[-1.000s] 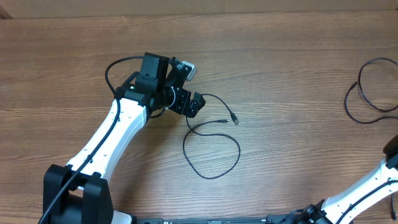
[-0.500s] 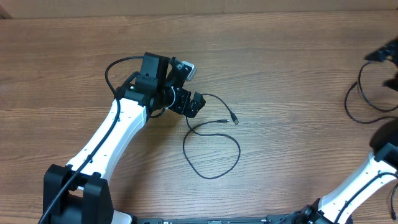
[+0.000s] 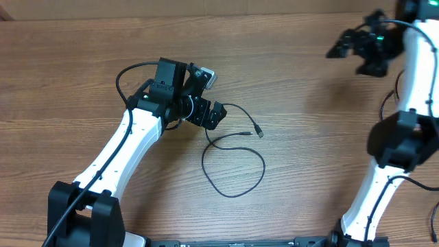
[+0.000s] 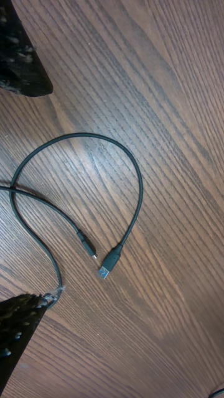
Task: Untangle cables
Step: 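Bring the right gripper back from the right toward the remaining cable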
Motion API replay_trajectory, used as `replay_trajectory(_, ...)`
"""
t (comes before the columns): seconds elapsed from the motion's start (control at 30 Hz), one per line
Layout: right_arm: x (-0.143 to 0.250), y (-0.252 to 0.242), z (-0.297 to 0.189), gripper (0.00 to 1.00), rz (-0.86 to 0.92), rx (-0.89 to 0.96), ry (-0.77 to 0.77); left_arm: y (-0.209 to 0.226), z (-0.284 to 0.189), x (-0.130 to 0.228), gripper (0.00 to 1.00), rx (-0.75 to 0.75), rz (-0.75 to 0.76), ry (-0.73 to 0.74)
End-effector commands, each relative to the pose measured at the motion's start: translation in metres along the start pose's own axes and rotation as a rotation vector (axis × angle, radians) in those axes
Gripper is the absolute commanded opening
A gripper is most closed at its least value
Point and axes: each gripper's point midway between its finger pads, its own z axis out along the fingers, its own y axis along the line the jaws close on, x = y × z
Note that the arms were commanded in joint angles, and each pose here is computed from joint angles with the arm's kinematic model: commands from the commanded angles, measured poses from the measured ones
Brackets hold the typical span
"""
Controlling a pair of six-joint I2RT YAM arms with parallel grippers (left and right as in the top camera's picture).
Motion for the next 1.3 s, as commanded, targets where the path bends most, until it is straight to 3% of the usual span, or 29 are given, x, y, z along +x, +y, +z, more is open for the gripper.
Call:
replay_trajectory(0.0,0.004,0.021,0.016,1.00,-0.109,0.029,0.026,0.004,-0.005,-0.005,1.00,-0.013,0.010,-0.016)
replay_trajectory(0.5,0.034,0.112,0.054,1.00,-0.334,0.003,0.099,0.004,-0.005,-0.005,1.00,-0.013,0.010,-0.016)
replay_trajectory(0.93,0.052,0.144,0.068,1.00,-0.412,-0.007,0.133,0.006,-0.005,-0.008,1.00,-0.023,0.015,-0.025)
replay_trajectory(1.13,0.063,0.142,0.067,1.00,-0.400,0.001,0.176,0.059,-0.015,0.001,1.00,-0.321,-0.003,0.015)
replay_trajectory(1.27,0.062,0.142,0.067,1.00,-0.402,0.000,0.172,0.079,-0.023,0.003,0.99,-0.384,-0.032,0.014)
